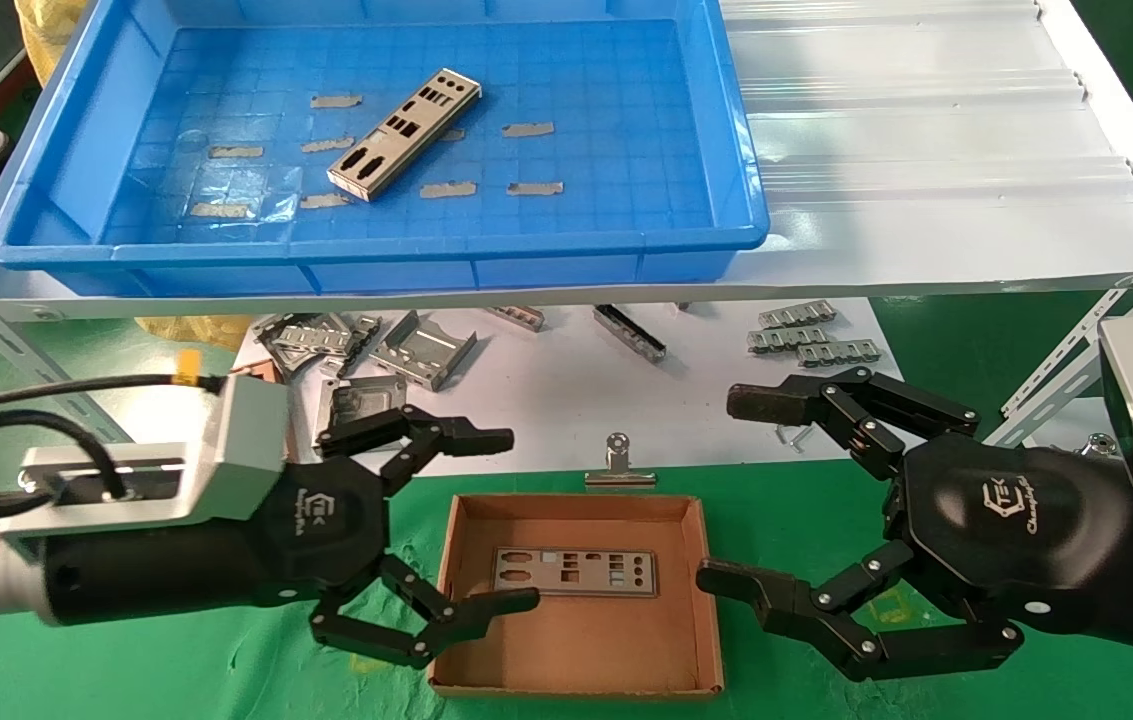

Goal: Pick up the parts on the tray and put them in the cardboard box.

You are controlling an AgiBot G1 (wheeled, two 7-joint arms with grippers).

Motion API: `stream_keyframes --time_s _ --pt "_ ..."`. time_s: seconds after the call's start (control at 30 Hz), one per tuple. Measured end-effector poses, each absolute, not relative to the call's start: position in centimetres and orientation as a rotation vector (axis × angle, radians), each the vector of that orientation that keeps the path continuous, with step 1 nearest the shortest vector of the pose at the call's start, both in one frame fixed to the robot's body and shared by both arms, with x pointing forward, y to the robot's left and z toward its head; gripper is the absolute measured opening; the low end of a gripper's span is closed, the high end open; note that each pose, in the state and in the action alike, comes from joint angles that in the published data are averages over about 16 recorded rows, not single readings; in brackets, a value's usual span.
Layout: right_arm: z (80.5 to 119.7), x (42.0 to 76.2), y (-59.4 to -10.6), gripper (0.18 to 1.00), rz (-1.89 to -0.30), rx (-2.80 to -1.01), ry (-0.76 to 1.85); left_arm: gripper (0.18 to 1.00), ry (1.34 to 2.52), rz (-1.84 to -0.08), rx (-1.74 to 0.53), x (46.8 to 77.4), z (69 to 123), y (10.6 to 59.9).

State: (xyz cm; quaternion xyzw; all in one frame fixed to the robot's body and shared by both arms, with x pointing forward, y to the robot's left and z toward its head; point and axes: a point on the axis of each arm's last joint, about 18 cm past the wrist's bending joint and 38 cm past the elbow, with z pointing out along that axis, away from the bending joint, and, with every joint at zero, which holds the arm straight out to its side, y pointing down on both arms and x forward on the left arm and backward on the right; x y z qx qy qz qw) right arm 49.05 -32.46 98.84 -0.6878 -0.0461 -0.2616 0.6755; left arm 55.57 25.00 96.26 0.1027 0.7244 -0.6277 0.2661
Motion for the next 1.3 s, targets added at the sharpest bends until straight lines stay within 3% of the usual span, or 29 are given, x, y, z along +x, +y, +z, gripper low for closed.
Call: stream_keyframes --time_s 0.83,1.3 --pt "98.8 49.0 -32.5 1.001 -0.588 -1.547 -0.103 1.001 1.922 -1.796 0.278 47.9 99.1 29.8" --pt "98.8 49.1 -32.5 1.001 -0.589 -1.547 -0.103 1.001 1.924 -1.801 0.284 47.1 99.3 30.1"
